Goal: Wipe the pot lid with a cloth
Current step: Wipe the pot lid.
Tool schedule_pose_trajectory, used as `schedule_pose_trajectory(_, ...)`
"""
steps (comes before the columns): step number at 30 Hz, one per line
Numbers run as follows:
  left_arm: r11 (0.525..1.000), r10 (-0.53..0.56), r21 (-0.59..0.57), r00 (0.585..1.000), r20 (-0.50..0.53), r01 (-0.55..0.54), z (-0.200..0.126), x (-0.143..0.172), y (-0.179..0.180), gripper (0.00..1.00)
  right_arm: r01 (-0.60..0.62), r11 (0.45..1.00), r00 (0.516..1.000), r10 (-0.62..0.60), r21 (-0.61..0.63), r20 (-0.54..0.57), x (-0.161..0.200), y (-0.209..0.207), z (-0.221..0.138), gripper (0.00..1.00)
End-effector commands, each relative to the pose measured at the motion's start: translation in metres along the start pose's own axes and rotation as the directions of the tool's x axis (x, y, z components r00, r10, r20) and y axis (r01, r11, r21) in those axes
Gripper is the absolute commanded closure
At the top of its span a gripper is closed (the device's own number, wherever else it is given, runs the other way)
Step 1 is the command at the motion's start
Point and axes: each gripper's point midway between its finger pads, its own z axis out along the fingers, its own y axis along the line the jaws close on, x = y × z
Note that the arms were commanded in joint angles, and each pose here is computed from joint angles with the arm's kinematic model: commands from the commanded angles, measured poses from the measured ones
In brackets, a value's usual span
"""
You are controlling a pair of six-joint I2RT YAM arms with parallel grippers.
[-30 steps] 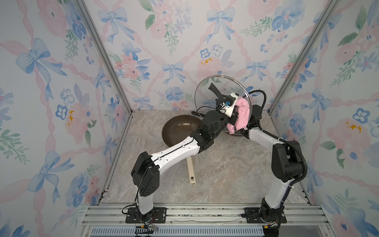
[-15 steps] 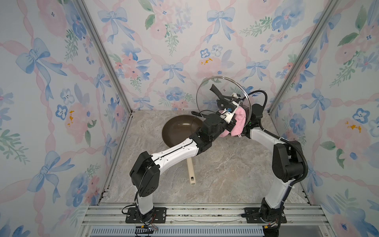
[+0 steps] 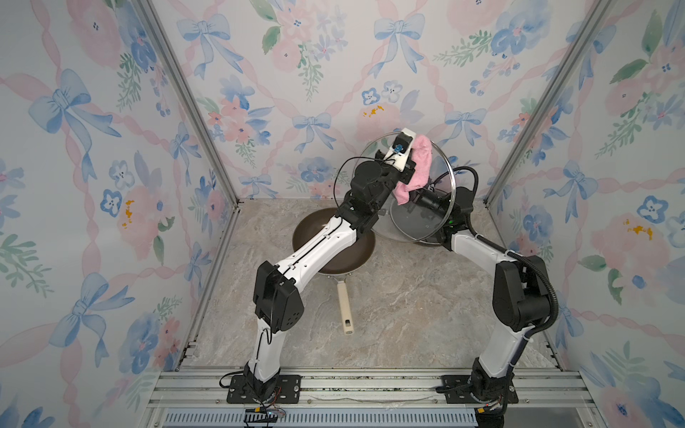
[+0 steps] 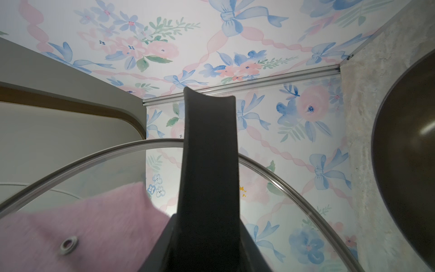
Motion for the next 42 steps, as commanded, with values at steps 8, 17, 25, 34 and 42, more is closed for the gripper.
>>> schedule_pose_trajectory(8,0.959,-0.143,-0.278,0.937,-0.320,0.051,-0.083,0.143,0.081,0.95,0.336,0.878,0.920,-0.384,-0.342,-0.083,0.084,0.127,-0.012,0.90)
schedule_pose_trajectory(17,0.970,-0.150,0.142,0.945,-0.290,0.197,-0.103,0.097,-0.097,0.95,0.351,0.887,0.926,-0.376,-0.301,-0.027,0.057,0.121,0.003,0.90)
schedule_pose_trajectory(25,0.947,-0.220,0.256,0.973,0.074,0.195,-0.061,-0.069,-0.105,0.95,0.312,0.916,0.942,-0.333,-0.253,-0.044,0.045,0.090,0.016,0.90)
schedule_pose_trajectory(34,0.950,-0.233,0.169,0.956,-0.181,0.263,-0.082,0.048,-0.110,0.95,0.347,0.888,0.930,-0.368,-0.300,-0.014,0.047,0.115,0.001,0.90)
schedule_pose_trajectory(42,0.961,-0.221,-0.239,0.910,-0.350,0.141,-0.122,0.141,0.011,0.96,0.393,0.865,0.912,-0.409,-0.311,0.014,0.047,0.142,-0.013,0.90)
